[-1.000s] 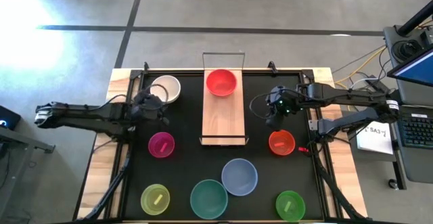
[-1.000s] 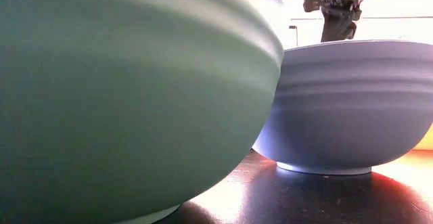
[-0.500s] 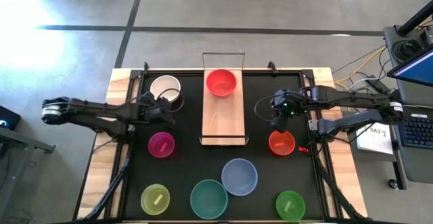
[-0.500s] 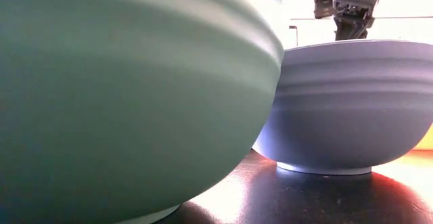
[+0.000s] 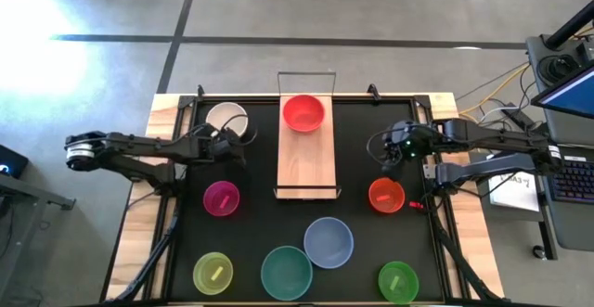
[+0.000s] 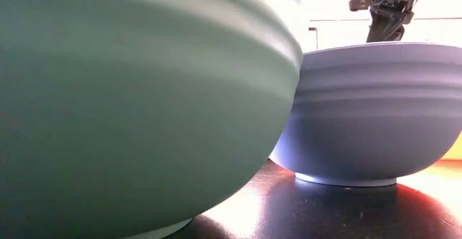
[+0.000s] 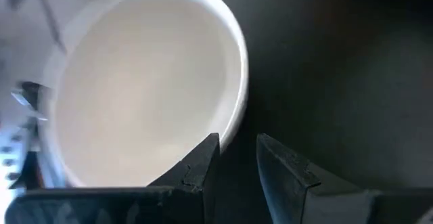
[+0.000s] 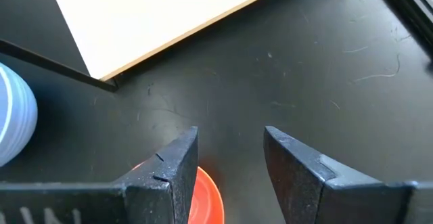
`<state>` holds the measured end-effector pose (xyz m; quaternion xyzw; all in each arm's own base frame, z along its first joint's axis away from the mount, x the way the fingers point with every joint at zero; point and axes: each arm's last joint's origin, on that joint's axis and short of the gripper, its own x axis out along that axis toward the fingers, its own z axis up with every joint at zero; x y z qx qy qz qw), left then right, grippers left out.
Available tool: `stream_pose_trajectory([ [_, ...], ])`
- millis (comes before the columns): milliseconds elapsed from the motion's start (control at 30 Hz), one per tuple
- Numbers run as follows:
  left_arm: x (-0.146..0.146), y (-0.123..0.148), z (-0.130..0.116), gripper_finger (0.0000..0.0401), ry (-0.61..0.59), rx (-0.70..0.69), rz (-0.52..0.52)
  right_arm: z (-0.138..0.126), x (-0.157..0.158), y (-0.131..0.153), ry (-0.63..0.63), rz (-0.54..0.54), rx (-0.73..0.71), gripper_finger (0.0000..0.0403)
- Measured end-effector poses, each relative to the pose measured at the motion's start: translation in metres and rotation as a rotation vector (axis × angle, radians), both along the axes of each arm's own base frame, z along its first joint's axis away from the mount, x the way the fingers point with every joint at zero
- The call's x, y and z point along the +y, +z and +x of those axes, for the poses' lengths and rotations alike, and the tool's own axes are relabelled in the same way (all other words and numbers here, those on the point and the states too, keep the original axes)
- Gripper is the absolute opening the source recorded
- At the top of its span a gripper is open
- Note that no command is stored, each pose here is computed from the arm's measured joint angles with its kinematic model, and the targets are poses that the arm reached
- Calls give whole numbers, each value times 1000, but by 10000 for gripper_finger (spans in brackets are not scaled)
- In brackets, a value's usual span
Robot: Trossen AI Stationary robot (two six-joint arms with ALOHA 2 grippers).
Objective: Place and stack bowls onto a shelf
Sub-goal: Stack the large white bowl on top of the large orange bowl on the shelf
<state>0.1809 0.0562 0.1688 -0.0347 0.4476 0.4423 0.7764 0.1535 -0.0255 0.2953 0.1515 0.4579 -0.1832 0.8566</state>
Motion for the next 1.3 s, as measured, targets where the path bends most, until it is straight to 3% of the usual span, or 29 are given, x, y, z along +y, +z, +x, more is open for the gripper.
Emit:
stream_pose_trajectory([
  [167, 3, 4, 10, 93, 2, -11, -28, -4, 1, 3, -3, -1, -20, 155],
  [533, 11, 5, 37, 176, 22, 103, -53, -5, 1, 3, -19, 9, -28, 155],
  [767, 23, -10, 56, 184, 56, 195, -82, -5, 1, 3, -51, 29, -35, 155],
  [1000, 41, -33, 58, 154, 124, 292, -115, -5, 1, 3, -64, 37, -37, 155],
  [1100, 42, -37, 58, 110, 122, 310, -120, -5, 1, 3, -64, 37, -38, 155],
  [1233, 41, -36, 58, 21, 113, 298, -148, -5, 1, 3, -64, 37, -37, 155],
  [1300, 40, -34, 58, 10, 100, 285, -170, -5, 1, 3, -62, 36, -37, 155],
])
